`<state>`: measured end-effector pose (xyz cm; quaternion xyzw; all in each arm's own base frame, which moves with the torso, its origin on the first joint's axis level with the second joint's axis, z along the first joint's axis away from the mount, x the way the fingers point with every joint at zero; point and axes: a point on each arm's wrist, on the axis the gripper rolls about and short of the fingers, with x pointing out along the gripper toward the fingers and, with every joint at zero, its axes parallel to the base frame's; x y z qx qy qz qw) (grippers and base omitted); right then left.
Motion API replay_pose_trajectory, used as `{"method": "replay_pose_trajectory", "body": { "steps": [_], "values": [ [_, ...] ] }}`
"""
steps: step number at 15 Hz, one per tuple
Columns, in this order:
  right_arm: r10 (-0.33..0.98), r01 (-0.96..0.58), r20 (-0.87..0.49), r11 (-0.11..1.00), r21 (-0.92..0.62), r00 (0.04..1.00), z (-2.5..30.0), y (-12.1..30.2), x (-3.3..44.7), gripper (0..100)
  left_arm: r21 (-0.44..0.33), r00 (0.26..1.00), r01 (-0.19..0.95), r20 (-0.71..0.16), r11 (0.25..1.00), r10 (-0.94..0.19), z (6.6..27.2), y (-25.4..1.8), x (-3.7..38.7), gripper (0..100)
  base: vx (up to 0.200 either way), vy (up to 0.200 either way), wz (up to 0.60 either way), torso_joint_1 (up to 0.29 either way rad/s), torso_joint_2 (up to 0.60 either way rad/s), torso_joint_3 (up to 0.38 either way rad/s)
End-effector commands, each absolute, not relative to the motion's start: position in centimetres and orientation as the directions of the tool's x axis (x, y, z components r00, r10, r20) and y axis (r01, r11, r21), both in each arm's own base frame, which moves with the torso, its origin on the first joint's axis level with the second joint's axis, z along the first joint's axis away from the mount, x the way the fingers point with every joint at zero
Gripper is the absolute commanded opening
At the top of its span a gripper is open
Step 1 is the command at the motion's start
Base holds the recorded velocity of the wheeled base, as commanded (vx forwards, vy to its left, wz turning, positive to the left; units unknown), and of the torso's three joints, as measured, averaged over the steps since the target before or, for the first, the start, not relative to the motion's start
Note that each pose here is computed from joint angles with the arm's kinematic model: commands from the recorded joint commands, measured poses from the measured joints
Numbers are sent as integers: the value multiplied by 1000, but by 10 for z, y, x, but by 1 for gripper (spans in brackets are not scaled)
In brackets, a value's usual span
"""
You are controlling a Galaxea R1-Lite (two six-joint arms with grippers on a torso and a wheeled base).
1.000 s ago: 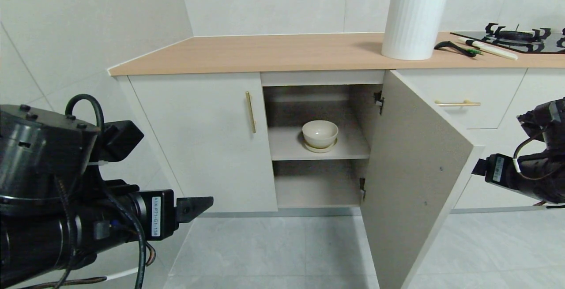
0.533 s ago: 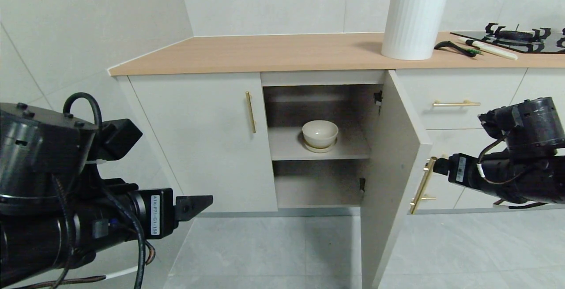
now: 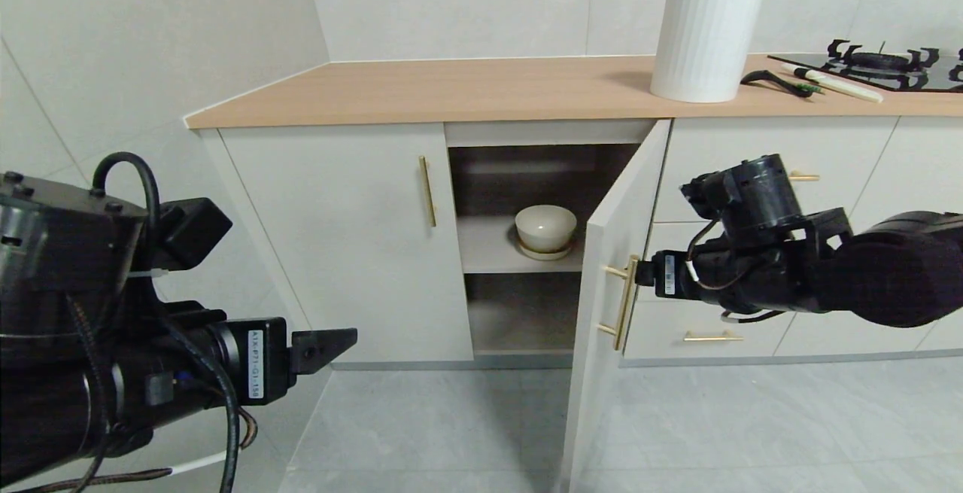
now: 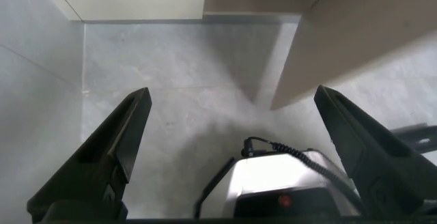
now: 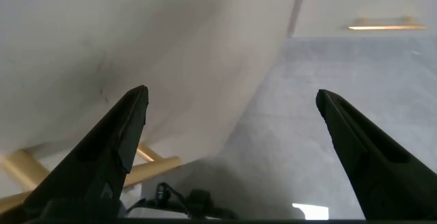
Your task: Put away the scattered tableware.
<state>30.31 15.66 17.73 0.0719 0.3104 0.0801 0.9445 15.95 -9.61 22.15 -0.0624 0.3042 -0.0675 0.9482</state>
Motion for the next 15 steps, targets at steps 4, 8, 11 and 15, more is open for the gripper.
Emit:
{"method": "replay_pose_trajectory", "body": {
  "steps": [4, 8, 11, 15],
  "values": [
    [216, -125, -624, 974, 187, 751, 142, 174, 330, 100, -150, 798, 92, -580, 984, -163, 217, -99, 162, 100, 0, 0, 0, 0, 0, 0],
    [218, -119, -597, 972, 201, 772, 136, 175, 338, 100, -143, 790, 89, -593, 986, -157, 213, -101, 166, 100, 0, 0, 0, 0, 0, 0],
    [216, -117, -599, 973, 200, 771, 134, 175, 339, 100, -142, 790, 87, -593, 986, -156, 213, -101, 166, 100, 0, 0, 0, 0, 0, 0],
    [226, -114, -573, 968, 224, 788, 131, 179, 343, 100, -142, 789, 85, -595, 986, -154, 212, -101, 166, 100, 100, 0, 0, 4, 0, 4]
  ]
}}
